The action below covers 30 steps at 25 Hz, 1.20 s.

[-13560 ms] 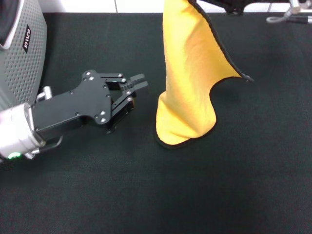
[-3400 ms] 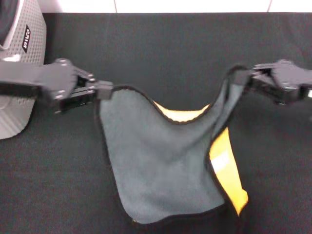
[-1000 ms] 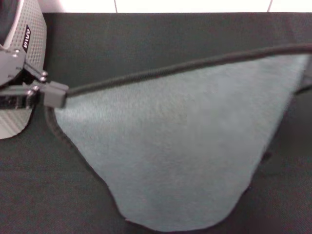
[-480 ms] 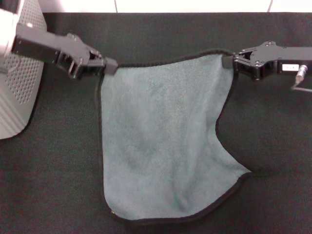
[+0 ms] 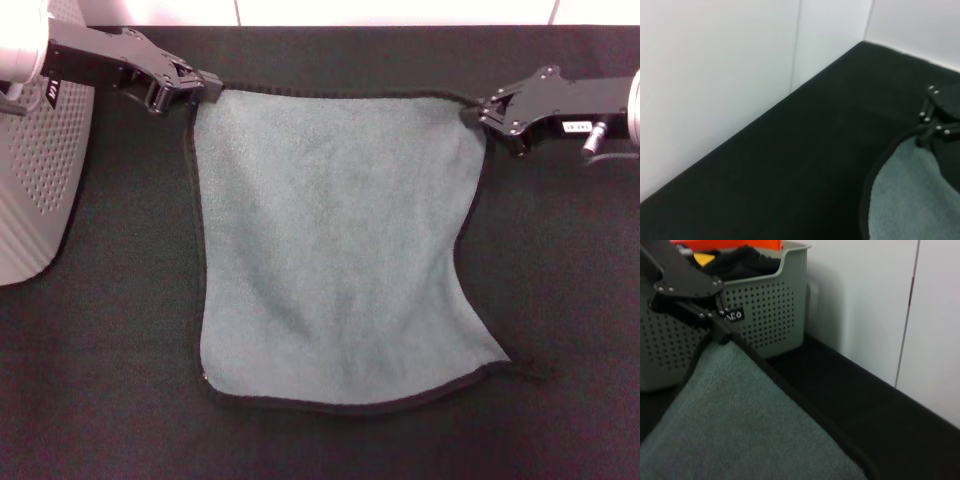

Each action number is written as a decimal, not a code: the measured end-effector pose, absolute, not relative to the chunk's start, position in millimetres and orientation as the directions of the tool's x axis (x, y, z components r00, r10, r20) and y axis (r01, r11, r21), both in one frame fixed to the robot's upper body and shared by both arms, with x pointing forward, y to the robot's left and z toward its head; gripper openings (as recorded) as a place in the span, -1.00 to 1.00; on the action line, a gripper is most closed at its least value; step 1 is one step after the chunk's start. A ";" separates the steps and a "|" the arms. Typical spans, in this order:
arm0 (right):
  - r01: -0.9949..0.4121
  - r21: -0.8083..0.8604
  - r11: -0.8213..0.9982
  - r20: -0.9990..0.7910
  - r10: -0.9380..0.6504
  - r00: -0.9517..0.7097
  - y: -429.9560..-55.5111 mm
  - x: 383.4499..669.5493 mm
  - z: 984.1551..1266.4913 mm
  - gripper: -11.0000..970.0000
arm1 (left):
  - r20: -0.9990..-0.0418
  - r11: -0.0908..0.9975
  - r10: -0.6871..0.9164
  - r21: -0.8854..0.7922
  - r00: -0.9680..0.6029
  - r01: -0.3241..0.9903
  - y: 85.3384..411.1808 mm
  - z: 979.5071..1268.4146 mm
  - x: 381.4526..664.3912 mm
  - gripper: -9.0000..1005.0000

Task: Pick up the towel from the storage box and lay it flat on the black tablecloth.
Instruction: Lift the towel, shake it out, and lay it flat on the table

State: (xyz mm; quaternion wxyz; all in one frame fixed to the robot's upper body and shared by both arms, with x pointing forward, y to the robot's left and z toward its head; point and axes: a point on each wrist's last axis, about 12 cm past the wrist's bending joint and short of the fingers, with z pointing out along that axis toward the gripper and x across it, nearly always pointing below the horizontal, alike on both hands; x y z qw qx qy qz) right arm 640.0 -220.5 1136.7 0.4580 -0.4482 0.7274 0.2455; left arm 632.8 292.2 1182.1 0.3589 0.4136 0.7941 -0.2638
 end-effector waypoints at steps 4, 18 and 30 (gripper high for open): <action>-0.872 -0.130 0.473 -0.879 -0.462 -0.120 -214.2 647.7 1140.5 -0.95 | -0.779 0.559 0.473 -0.097 -0.412 0.824 291.3 1179.6 638.7 -0.95; -0.872 -0.264 0.412 -0.815 -0.579 -0.027 -183.1 663.7 1143.6 -0.95 | -0.774 0.580 0.473 -0.086 -0.421 0.810 286.6 1168.3 637.6 -0.95; -0.833 -0.267 0.485 -0.795 -0.600 -0.094 -184.1 662.5 1131.1 -0.57 | -0.780 0.633 0.436 -0.090 -0.450 0.769 285.8 1157.1 636.4 -0.84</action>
